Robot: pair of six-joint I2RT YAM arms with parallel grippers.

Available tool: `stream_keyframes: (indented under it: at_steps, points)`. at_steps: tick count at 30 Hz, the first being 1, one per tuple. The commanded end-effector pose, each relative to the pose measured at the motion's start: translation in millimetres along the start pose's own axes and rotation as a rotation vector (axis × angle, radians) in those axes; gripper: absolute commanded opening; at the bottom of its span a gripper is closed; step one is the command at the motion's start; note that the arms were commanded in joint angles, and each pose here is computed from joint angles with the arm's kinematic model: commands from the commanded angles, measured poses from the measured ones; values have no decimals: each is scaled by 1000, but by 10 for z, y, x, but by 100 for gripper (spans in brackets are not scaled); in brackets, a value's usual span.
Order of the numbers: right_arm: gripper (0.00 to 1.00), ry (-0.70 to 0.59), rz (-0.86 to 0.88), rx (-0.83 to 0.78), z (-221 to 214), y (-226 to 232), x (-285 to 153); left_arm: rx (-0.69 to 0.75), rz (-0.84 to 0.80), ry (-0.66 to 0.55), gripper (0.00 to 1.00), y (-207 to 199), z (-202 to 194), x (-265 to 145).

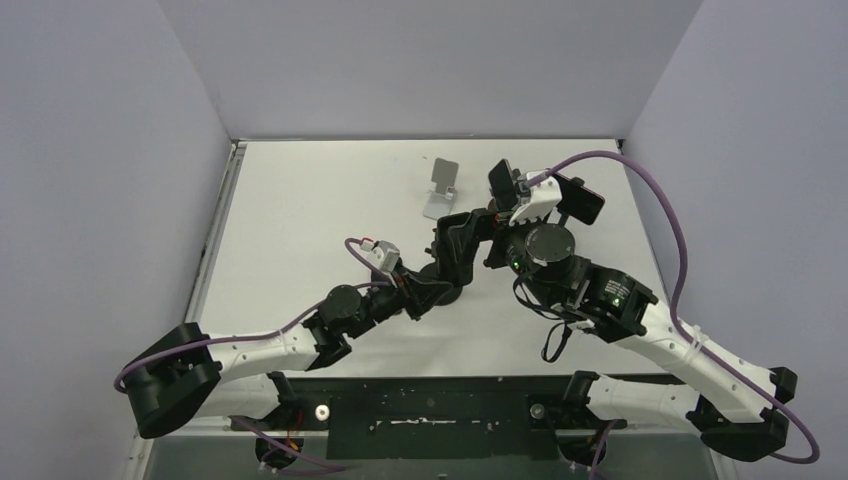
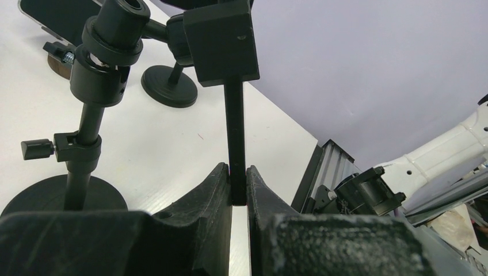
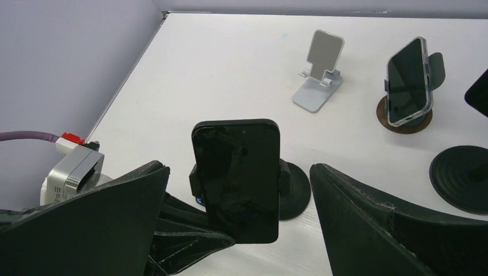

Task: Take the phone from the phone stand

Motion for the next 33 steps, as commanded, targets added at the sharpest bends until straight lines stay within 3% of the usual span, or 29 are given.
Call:
stream_keyframes:
  at_steps: [1,9,33]
  points:
    - [100,-63,16,-16,270,55,44,-12,-36,-106,0,-99,223,34]
    - [100,73,17,-39,99,48,324,-15,-33,-104,0,-93,199,28]
    - [95,204,48,-125,-205,137,534,-18,-22,-98,0,-86,181,26]
Point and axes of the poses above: each gripper's point midway between its finger pads, its own x axis out along the fingers, its own y axis along the line the jaws close on, z = x × y, the point moved 1 cm from there along -x, back along the fingers, and after that the axes turned 4 degrees about -x, right-handed, at the moved point
